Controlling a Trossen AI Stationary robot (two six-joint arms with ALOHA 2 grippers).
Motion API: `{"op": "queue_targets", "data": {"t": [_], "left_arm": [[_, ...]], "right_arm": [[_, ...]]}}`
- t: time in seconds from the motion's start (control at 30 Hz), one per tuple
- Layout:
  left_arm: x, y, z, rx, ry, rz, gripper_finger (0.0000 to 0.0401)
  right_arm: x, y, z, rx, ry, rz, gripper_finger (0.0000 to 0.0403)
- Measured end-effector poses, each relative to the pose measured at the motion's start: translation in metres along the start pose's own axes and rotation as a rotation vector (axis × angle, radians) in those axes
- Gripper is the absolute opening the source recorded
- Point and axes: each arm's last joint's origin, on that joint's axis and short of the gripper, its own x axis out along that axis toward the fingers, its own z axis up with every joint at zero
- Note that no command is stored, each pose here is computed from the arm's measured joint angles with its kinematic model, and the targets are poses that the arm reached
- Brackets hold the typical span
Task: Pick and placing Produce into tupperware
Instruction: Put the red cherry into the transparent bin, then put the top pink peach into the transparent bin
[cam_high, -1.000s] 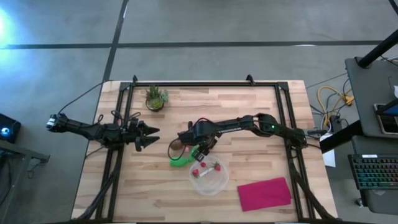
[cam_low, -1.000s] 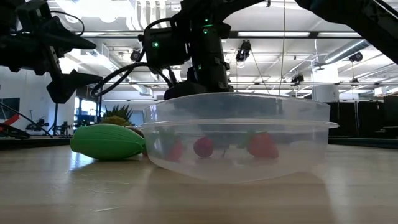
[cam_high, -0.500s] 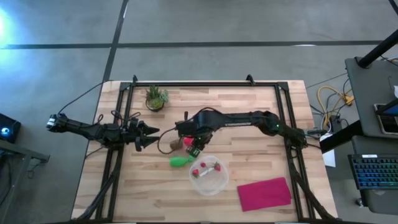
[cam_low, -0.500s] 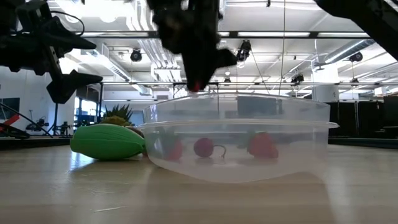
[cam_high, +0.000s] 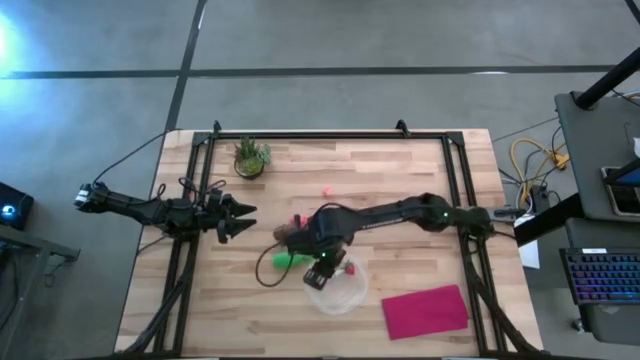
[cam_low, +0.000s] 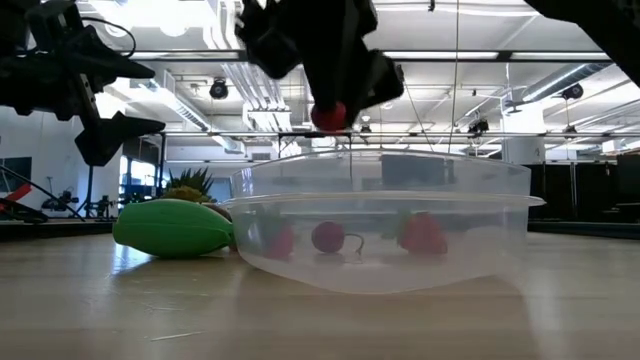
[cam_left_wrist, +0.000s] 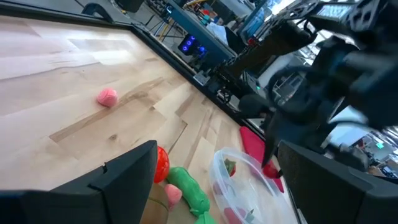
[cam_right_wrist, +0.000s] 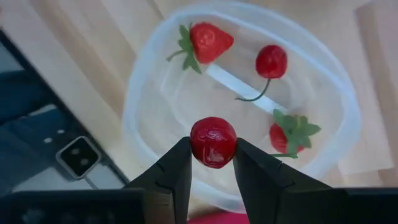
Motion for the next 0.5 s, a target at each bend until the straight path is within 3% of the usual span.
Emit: {"op": "queue_targets", "data": {"t": [0.2,0.4,0.5], "left_arm": [[0.0,0.0001,-0.0001,0.001,0.002,0.001,0.032],[0.0,0.0,0.0,0.0,0.0,0.0,0.032],[0.0,0.0001,-0.0001,0.001,0.001,0.001,0.032]], "right_arm": [[0.0132,0.0061,-0.004,-0.072,-0.077,-0.143,0.0138],[0.0134,0.0065,-0.0043,-0.073,-0.078,-0.146,0.0207],[0.0095,0.0015,-0.0017,-0.051,-0.116,-0.199,0.0234]]}}
